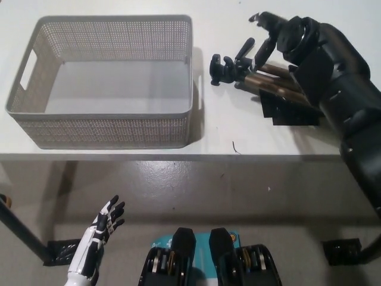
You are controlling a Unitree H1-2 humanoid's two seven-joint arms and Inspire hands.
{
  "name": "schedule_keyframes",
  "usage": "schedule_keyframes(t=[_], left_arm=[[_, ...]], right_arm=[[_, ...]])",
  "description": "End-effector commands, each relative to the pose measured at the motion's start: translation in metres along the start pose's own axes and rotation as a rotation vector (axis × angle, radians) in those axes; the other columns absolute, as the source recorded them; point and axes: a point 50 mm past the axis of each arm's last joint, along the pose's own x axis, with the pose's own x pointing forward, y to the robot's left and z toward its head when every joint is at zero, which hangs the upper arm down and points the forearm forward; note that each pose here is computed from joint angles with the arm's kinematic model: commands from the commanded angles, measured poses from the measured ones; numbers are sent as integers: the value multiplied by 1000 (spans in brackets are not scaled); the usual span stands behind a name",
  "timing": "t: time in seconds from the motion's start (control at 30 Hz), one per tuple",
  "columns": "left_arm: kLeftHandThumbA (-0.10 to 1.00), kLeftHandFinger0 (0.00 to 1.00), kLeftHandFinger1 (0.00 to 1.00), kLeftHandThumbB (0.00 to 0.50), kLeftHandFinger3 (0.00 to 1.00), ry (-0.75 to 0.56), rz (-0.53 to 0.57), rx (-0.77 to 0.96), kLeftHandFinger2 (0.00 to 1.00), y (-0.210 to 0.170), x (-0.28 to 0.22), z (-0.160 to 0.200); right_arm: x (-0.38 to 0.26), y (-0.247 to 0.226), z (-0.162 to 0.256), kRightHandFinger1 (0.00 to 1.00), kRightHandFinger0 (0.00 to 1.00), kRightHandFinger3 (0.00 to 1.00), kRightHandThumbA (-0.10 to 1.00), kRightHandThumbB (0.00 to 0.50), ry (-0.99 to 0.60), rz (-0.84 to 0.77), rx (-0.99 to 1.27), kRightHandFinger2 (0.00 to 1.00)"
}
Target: The robot uses its right hand to pick the tripod on the desk and places it into a rectangular container on the left.
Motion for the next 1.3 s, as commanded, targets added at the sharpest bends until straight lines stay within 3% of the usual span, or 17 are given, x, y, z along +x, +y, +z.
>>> schedule_keyframes(t=[0.0, 0.03, 0.13, 0.23, 0.6, 0.73, 0.93, 0.97, 1.0, 1.03, 1.07, 1.1, 1.13, 1.17, 1.2, 1.23, 1.27], left_arm=[[1000, 1000, 1000, 209, 1000, -68, -15, 17, 1000, 5, 1, 12], [1000, 1000, 1000, 193, 1000, -72, -11, 14, 1000, 6, 2, 13], [1000, 1000, 1000, 184, 1000, -78, -4, 19, 1000, 8, 1, 13], [1000, 1000, 1000, 208, 1000, -70, 6, 4, 1000, 10, -5, 11], [1000, 1000, 1000, 220, 1000, -59, 11, 10, 1000, 13, -13, 6], [1000, 1000, 1000, 219, 1000, -48, 22, 11, 1000, 14, -23, 2], [1000, 1000, 1000, 207, 1000, -53, 16, 8, 1000, 16, -24, 2], [1000, 1000, 1000, 199, 1000, -52, 14, 4, 1000, 16, -24, 1], [1000, 1000, 1000, 196, 1000, -55, 16, 1, 1000, 16, -21, 1], [1000, 1000, 1000, 190, 1000, -51, 20, -2, 1000, 16, -21, 2], [1000, 1000, 1000, 187, 1000, -34, 23, 1, 1000, 14, -28, -1], [1000, 1000, 1000, 186, 1000, -30, 25, 3, 1000, 13, -32, -2], [1000, 1000, 1000, 185, 1000, -33, 26, 3, 1000, 13, -31, -2], [1000, 1000, 1000, 196, 1000, -34, 28, -1, 1000, 13, -31, -1], [1000, 1000, 1000, 206, 1000, -37, 26, -2, 1000, 13, -31, -1], [1000, 1000, 1000, 208, 1000, -34, 24, -1, 1000, 13, -30, -1], [1000, 1000, 1000, 208, 1000, -31, 24, -5, 1000, 13, -31, -1]], right_arm=[[-6, -21, 13, 1000, 1000, 1000, 1000, 389, -83, 38, 41, 1000], [-4, -14, 4, 1000, 1000, 1000, 1000, 313, -106, 74, 69, 1000], [-1, -4, -14, 1000, 1000, 1000, 1000, 268, -114, 143, 43, 1000], [5, 17, -45, 1000, 1000, 1000, 1000, 366, 51, 156, 20, 1000], [6, 43, -127, 1000, 1000, 1000, 1000, 498, 307, 70, -232, 1000], [7, 72, -143, 1000, 1000, 1000, 1000, 416, 310, 140, -346, 1000], [6, 97, -161, 1000, 1000, 1000, 1000, 444, 319, 135, -284, 1000], [6, 103, -163, 1000, 1000, 1000, 1000, 402, 306, 112, -210, 1000], [6, 104, -163, 1000, 1000, 1000, 1000, 410, 295, 86, -147, 1000], [7, 108, -163, 1000, 1000, 1000, 954, 342, 260, 68, -183, 1000], [7, 118, -166, 1000, 1000, 996, 650, 301, 235, 27, -155, 1000], [6, 125, -167, 722, 742, 853, 265, 222, 210, -33, -124, 699], [6, 126, -166, 571, 512, 808, 85, 271, 203, -54, -116, 624], [6, 132, -166, 210, 123, 612, -93, 242, 161, -124, -100, 317], [6, 135, -166, 39, 5, 439, -100, 204, 146, -132, -52, 207], [6, 138, -164, 125, 0, 438, -100, 174, 125, -140, -5, 390], [6, 138, -164, 209, 0, 530, -100, 169, 113, -142, 16, 542]])
